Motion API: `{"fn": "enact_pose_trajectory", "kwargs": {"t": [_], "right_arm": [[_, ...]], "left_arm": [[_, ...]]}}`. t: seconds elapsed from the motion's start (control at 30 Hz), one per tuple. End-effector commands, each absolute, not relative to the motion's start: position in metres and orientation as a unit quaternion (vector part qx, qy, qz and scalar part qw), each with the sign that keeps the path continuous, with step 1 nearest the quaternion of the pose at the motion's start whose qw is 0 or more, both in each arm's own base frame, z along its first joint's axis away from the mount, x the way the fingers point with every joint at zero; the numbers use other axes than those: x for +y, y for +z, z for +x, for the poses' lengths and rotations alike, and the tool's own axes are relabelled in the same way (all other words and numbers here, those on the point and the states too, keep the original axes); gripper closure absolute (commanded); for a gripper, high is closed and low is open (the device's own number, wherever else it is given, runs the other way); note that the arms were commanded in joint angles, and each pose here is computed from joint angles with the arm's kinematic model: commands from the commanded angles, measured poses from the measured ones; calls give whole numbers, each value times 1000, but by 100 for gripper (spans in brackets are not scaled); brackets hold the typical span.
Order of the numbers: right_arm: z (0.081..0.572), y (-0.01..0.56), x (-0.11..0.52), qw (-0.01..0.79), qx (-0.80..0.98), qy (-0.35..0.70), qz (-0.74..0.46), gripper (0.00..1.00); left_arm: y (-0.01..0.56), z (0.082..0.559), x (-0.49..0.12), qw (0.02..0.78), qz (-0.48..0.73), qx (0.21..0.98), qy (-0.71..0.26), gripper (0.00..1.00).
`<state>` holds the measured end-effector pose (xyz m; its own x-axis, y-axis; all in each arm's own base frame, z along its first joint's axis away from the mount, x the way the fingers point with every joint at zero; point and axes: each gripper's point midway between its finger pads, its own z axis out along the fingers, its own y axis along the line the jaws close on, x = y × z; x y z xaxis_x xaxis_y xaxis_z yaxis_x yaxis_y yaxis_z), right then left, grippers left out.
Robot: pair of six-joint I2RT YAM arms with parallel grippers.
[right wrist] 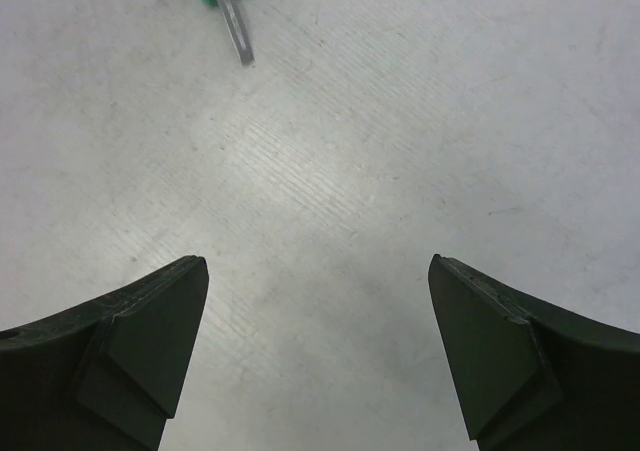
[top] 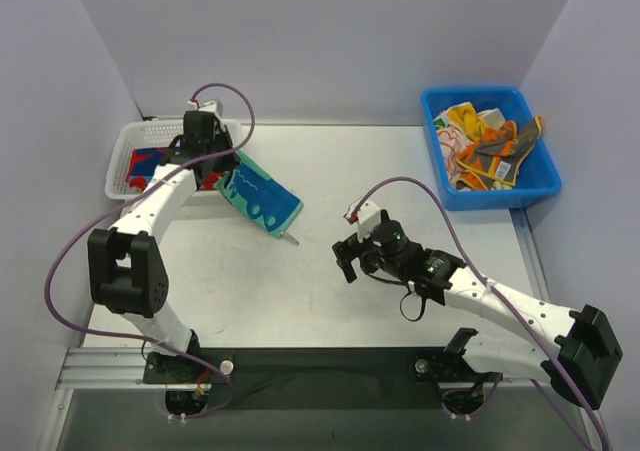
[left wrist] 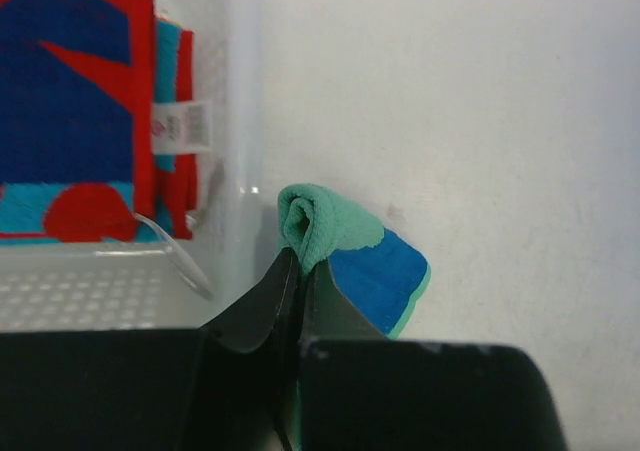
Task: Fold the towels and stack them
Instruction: Neatly place the folded towel into the bin
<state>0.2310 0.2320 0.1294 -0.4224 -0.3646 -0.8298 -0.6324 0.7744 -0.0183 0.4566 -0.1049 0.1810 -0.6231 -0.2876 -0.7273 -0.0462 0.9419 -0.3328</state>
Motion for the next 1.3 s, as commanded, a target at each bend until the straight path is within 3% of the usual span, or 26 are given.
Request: {"fn": "enact_pose_trajectory", "kwargs": {"t": [0.0,0.33,0.87,1.27], "right_arm": [[229,115,208,429,844,105,-304,3],[235,104,202,397,856,69,-323,3],[252,117,202,364,861,22,-354,3],[256,119,204,351,862,12,-365,3]], "left_arm": [[198,477,-67,418,-77,900,-92,100],[228,528,29,439,-115,891,-15,100],[229,570,91,459,-147,876,14,100],[219,572,119,453,-151,878,31,100]]}}
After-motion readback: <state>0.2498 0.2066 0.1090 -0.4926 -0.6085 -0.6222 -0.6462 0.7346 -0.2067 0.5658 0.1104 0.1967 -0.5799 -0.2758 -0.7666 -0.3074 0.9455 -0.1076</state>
